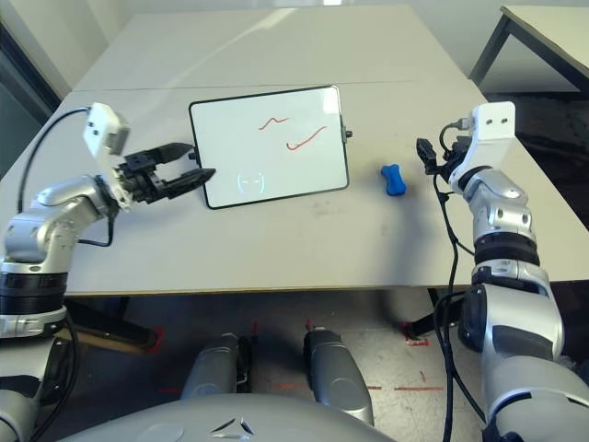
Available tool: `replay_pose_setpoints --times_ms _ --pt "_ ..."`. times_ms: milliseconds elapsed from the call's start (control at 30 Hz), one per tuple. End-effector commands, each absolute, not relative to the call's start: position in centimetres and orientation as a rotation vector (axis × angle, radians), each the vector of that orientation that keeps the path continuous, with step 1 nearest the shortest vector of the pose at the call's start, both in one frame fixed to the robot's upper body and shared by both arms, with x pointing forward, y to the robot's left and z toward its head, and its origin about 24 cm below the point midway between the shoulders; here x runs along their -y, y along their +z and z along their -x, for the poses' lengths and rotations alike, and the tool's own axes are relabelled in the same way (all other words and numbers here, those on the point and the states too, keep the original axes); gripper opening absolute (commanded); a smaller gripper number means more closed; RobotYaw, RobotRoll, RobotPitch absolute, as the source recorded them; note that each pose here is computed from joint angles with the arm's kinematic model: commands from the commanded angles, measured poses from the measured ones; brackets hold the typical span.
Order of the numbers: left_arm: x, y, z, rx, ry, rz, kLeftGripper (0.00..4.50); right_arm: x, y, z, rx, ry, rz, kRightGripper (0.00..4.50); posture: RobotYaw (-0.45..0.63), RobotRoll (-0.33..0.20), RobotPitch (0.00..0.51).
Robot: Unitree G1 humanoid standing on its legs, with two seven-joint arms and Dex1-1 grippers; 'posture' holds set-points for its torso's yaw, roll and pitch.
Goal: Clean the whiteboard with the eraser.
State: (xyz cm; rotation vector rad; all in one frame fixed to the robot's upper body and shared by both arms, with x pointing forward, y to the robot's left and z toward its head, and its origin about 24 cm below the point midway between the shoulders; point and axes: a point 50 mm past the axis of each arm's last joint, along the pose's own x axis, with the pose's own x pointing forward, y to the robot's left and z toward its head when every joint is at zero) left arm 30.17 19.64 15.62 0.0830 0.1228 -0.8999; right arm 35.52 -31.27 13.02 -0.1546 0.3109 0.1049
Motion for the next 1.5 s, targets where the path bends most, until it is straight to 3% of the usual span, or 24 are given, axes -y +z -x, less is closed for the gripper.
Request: replay_pose_setpoints --times_ms 33,233,500,1500 --pt "-19.5 15.4 -30.5 -0.126 -0.897 -0.104 4.50 31.0 14.5 -35.5 -0.427 0.163 0.223 4.47 -0.15 0.000 0.072" --pt "-19.3 15.0 -30.8 -0.127 -0.897 -0.125 4.50 30.2 16.9 -35.9 -0.571 0.167 0.200 4.47 -0.16 0.000 0.072" --pt "-19.0 14.4 -30.8 -0.123 -0.896 -0.129 4.50 27.5 17.4 -36.3 -0.827 0.165 -0.001 4.47 -0.14 0.000 0.069" --pt "-18.6 13.9 -30.6 -0.107 -0.874 -0.125 4.50 25.5 13.6 -37.5 -0.907 0.106 0.022 4.47 -0.11 0.000 0.073"
